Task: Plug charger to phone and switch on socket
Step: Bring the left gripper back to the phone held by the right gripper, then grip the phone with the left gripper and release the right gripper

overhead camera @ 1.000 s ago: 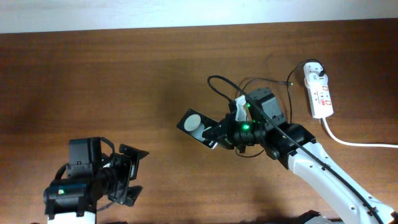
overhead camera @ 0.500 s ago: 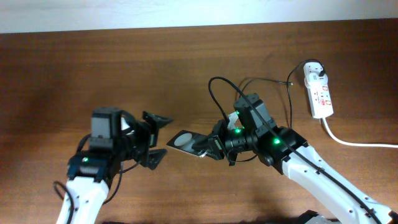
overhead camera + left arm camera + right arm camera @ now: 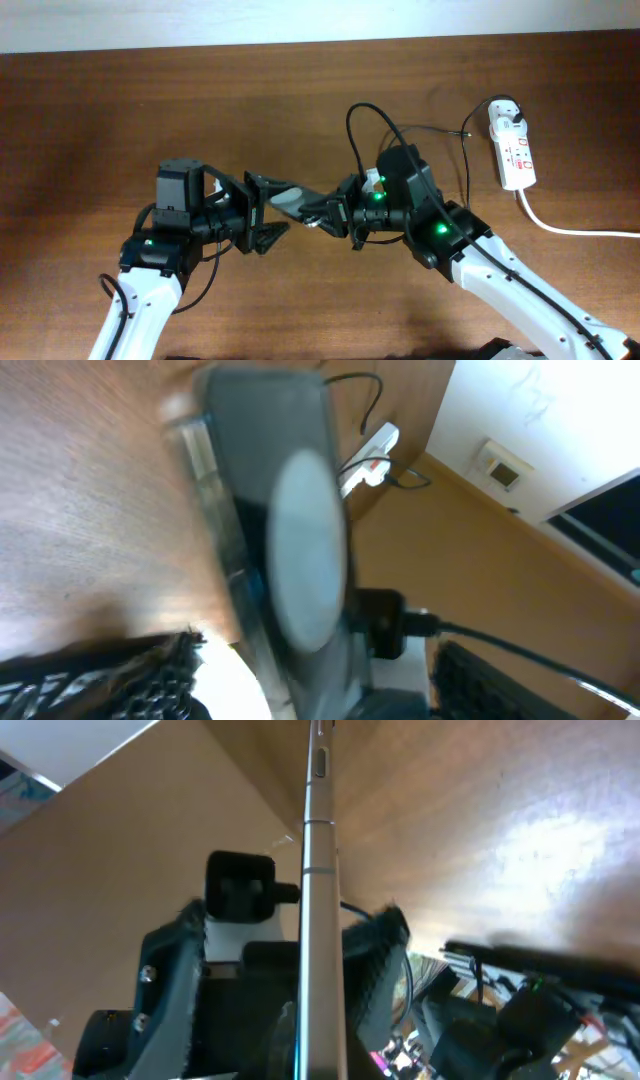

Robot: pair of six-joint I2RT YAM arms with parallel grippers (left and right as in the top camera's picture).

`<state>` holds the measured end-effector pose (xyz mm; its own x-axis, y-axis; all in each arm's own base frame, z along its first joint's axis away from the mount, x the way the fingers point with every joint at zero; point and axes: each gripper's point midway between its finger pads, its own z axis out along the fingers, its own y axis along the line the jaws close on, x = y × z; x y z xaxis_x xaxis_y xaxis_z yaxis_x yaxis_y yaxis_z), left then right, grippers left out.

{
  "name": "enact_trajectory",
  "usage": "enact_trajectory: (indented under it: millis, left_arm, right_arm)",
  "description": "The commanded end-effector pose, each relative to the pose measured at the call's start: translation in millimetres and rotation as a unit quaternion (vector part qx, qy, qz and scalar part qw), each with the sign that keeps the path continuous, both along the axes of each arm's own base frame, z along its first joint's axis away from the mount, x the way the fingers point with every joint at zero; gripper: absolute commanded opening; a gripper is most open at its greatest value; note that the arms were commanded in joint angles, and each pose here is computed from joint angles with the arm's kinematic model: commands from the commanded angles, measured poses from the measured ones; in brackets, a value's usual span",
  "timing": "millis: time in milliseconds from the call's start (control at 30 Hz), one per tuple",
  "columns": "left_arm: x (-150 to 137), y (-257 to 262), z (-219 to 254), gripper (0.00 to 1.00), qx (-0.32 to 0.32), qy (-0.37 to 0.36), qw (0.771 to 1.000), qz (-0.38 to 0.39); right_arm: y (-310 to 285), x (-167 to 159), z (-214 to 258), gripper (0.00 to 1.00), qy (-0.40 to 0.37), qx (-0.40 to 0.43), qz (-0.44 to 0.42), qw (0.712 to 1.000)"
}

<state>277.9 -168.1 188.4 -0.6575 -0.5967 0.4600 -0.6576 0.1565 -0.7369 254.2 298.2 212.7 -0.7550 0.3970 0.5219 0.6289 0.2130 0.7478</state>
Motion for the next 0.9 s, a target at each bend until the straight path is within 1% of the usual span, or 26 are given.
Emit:
enact_trajectory:
  millis: [0, 100, 133, 167, 200, 267, 300, 333, 600, 700, 767, 800, 867]
  left_arm:
    - [6.0, 3.2, -4.3, 0.67, 0.014, 0.000, 1.000, 0.017]
    - [7.0, 4.3, -5.1, 0.61, 0.018, 0.000, 1.000, 0.021]
    - [7.7, 5.1, -5.6, 0.56, 0.020, 0.000, 1.000, 0.024]
    - [9.1, 6.3, -6.3, 0.44, 0.020, 0.004, 0.999, 0.032]
    - [10.4, 6.0, -4.9, 0.40, 0.019, 0.000, 0.999, 0.032]
    - [14.2, 5.4, -0.8, 0.35, 0.016, -0.013, 0.999, 0.032]
    - [14.4, 5.4, -0.6, 0.30, 0.016, -0.014, 0.999, 0.032]
    - [14.4, 5.4, -0.6, 0.28, 0.016, -0.014, 0.999, 0.032]
    - [16.3, 3.0, 3.0, 0.27, 0.000, 0.000, 0.999, 0.045]
    - [11.8, -5.6, 3.5, 0.27, -0.018, 0.034, 0.998, 0.052]
    - [9.6, -9.0, 3.6, 0.26, -0.022, 0.040, 0.998, 0.050]
    - [8.6, -10.0, 4.3, 0.25, -0.024, 0.041, 0.998, 0.047]
    - [6.7, -11.8, 5.6, 0.16, -0.033, 0.050, 0.997, 0.044]
  right_arm:
    - [12.8, -16.0, 14.8, 0.05, 0.044, 0.031, 0.017, 0.998]
    - [14.6, -19.3, 15.6, 0.04, 0.054, 0.034, 0.021, 0.998]
    - [14.9, -20.7, 16.1, 0.04, 0.059, 0.036, 0.023, 0.997]
    - [14.9, -20.8, 16.1, 0.04, 0.063, 0.037, 0.022, 0.997]
    - [15.1, -21.3, 16.3, 0.04, 0.070, 0.038, 0.021, 0.997]
    - [16.3, -19.4, 20.2, 0.04, 0.064, 0.045, 0.020, 0.997]
    - [16.7, -18.7, 21.4, 0.04, 0.067, 0.048, 0.017, 0.996]
    - [17.1, -18.2, 22.6, 0.04, 0.066, 0.050, 0.017, 0.996]
    - [17.0, -16.5, 22.8, 0.04, 0.073, 0.052, 0.009, 0.996]
    - [16.2, -13.7, 21.7, 0.04, 0.070, 0.049, 0.001, 0.996]
    - [16.0, -12.9, 21.4, 0.04, 0.070, 0.048, -0.002, 0.996]
    - [15.9, -12.5, 21.3, 0.04, 0.069, 0.047, -0.003, 0.996]
    - [15.2, -10.2, 20.5, 0.04, 0.067, 0.045, -0.009, 0.997]
